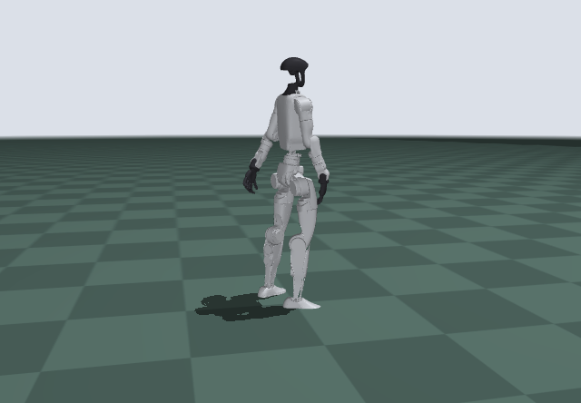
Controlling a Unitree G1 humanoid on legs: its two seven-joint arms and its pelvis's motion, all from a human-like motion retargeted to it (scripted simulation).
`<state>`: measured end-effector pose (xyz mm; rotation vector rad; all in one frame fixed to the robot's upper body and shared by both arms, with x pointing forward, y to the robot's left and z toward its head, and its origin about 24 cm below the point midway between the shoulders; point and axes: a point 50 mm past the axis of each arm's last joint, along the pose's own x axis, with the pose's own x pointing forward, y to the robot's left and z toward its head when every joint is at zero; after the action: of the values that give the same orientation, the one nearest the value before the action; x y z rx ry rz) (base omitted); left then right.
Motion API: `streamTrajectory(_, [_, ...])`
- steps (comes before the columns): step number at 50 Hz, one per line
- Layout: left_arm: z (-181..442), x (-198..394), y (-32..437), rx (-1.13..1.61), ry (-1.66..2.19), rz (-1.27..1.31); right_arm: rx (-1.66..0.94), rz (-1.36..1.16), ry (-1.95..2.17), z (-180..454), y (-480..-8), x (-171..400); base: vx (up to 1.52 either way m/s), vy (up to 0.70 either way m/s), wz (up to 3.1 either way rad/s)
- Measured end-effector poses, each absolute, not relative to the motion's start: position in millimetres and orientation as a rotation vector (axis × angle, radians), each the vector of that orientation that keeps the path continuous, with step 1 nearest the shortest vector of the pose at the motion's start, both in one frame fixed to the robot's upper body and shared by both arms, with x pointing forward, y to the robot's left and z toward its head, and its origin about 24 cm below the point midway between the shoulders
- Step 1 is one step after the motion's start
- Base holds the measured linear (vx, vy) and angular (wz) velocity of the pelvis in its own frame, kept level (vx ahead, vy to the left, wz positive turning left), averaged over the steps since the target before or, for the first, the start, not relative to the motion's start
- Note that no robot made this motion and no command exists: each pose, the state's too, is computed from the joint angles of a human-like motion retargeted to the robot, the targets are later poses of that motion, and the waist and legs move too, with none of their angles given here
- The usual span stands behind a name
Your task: In place motions
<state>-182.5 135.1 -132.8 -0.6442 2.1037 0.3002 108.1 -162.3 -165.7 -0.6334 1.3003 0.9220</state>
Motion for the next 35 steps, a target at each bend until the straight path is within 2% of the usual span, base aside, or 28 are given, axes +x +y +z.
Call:
streamTrajectory(5, [-170,-49,119,-0.637,1.812,-0.061,-0.373,0.361,1.97,-164,-228,-43,0.0,0.03,0.33])
streamTrajectory(9, [-165,61,98,-0.545,1.557,-0.487,-0.015,-0.037,2.34,-129,-244,-142,0.01,-0.01,0.45])
streamTrajectory(12, [-147,131,87,-0.353,1.356,-0.758,0.087,-0.214,2.369,-113,-244,-182,0.01,-0.01,0.15])
streamTrajectory(15, [-124,188,79,-0.095,1.146,-0.944,0.032,-0.31,2.329,-107,-246,-200,0.0,0.0,0.0])
streamTrajectory(18, [-107,218,73,0.067,0.978,-1.009,-0.058,-0.364,2.35,-102,-250,-206,0.02,0.03,-0.29])
streamTrajectory(22, [-111,210,63,-0.012,0.961,-0.974,-0.155,-0.306,2.334,-114,-250,-184,0.0,0.02,-0.23])
streamTrajectory(27, [-146,132,74,-0.253,1.252,-0.916,-0.384,-0.045,2.11,-151,-240,-97,0.0,0.0,0.0])
streamTrajectory(31, [-170,37,111,-0.296,1.596,-0.661,-0.572,0.39,1.801,-173,-212,3,0.01,-0.01,-0.05])
streamTrajectory(35, [-166,-75,148,-0.33,1.953,-0.293,-0.651,0.875,1.444,-168,-160,102,0.03,-0.07,-0.31])
